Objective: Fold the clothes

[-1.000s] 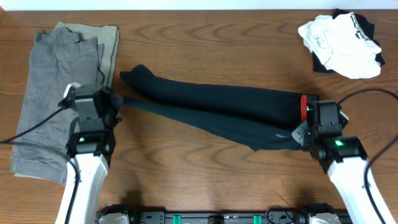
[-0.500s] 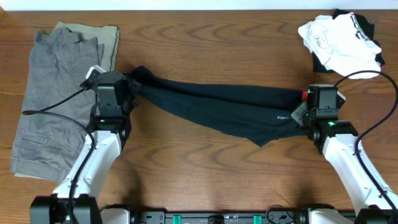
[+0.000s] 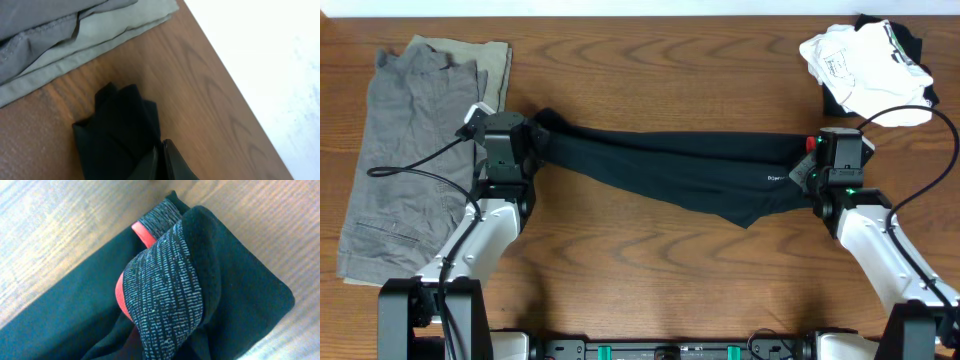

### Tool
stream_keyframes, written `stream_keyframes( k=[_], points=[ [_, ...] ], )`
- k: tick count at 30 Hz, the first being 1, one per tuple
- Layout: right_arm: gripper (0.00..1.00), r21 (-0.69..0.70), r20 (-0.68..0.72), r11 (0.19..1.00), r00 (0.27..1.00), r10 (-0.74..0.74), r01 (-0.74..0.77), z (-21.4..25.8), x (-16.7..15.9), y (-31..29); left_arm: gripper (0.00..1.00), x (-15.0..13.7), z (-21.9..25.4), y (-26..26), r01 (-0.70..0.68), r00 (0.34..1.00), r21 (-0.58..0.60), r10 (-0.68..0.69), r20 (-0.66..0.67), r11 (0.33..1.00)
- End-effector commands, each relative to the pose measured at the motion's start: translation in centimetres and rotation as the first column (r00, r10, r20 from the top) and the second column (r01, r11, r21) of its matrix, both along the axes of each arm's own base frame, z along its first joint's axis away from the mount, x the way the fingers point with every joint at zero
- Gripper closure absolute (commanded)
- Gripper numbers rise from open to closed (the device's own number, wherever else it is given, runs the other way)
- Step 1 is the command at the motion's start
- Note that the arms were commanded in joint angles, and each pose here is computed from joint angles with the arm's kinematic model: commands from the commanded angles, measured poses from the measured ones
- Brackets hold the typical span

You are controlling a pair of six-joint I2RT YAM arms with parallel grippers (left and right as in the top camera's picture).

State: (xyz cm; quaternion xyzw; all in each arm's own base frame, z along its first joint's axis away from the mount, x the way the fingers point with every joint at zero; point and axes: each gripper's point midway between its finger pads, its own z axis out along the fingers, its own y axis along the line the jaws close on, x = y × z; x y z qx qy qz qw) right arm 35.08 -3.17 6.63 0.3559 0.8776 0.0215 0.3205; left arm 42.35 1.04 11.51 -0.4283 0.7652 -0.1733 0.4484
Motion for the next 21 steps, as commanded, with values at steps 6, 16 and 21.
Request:
stream_keyframes(
  k=[6,16,21],
  points=[
    [0.99,-0.023,0.037,1.000,0.999,0.002,-0.002,-1.3,2.5,-0.5,0.94,1.1,2.0,1.2,-0.057,0.996,0.053,0.053,0.075,0.997],
    [0.01,-0.039,0.209,0.999,0.977,0.039,-0.031,0.1,6.6,-0.3,0.02,2.2,1.6,1.6,-0.080,0.991,0.062,0.073,0.111,0.995],
    [0.01,-0.090,0.225,0.979,0.954,0.196,-0.181,2.0,7.6,1.2,0.02,2.4,2.3,1.6,-0.034,0.993,0.150,0.016,0.117,0.988]
  ],
)
